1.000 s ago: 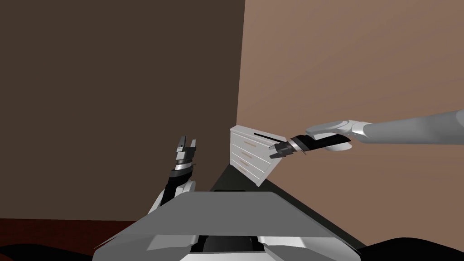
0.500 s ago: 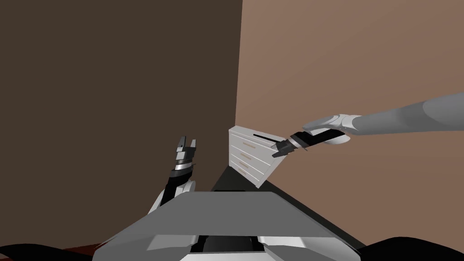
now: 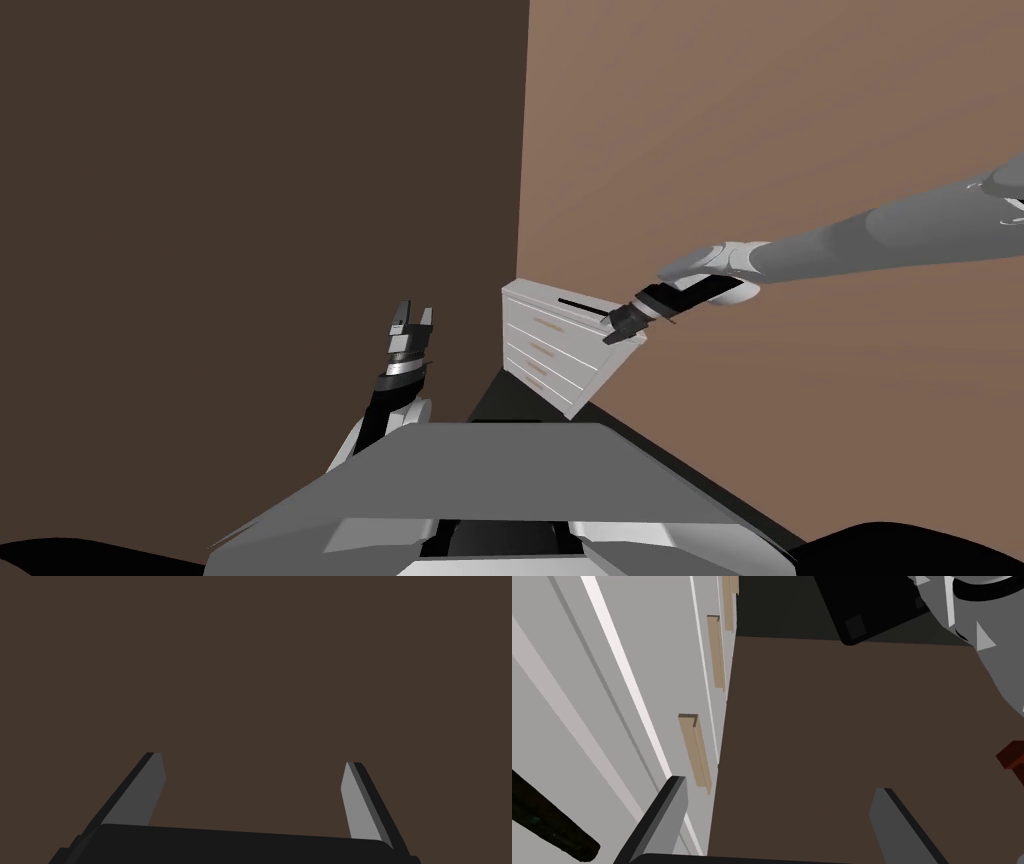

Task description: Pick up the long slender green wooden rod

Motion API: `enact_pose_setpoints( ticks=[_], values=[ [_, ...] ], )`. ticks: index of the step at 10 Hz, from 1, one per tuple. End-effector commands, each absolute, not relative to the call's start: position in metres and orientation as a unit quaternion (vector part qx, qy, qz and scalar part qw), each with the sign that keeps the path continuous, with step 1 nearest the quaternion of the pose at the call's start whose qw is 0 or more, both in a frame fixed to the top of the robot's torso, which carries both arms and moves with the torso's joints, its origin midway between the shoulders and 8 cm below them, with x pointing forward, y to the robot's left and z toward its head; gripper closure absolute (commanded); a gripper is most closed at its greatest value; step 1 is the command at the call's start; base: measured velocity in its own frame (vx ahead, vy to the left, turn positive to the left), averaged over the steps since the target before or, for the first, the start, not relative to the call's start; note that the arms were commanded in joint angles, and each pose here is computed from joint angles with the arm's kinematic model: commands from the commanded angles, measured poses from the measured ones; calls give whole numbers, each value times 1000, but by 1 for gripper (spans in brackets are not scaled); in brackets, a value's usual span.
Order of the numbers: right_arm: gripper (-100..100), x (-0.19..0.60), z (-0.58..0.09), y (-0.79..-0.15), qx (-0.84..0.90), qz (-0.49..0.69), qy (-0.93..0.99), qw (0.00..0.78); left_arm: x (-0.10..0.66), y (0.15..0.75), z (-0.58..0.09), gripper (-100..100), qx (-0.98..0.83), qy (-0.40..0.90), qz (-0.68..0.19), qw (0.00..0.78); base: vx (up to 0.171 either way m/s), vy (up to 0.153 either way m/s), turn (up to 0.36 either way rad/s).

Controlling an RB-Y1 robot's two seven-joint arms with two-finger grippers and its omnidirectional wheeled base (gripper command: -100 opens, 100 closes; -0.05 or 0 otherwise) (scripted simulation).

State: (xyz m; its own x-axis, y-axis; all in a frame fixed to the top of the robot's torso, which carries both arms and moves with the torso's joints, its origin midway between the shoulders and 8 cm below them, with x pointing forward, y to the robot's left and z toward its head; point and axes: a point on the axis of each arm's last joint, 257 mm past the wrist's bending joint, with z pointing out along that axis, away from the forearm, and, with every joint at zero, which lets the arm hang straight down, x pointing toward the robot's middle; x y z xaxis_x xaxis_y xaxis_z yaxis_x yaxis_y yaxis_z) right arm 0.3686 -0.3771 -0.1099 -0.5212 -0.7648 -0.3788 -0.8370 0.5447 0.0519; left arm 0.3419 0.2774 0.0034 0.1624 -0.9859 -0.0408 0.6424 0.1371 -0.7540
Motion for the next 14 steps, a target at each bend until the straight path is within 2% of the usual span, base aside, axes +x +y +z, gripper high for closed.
enact_pose_setpoints(
  ticks=[1, 14],
  values=[
    [-100, 374, -109, -389, -463, 93, 871, 139, 342, 277, 3, 0, -304, 282, -582, 699, 69, -23, -83],
    [-100, 406, -110, -410, -503, -18, 864, 14, 342, 277, 3, 0, -304, 282, -582, 699, 94, -20, -48]
  ],
)
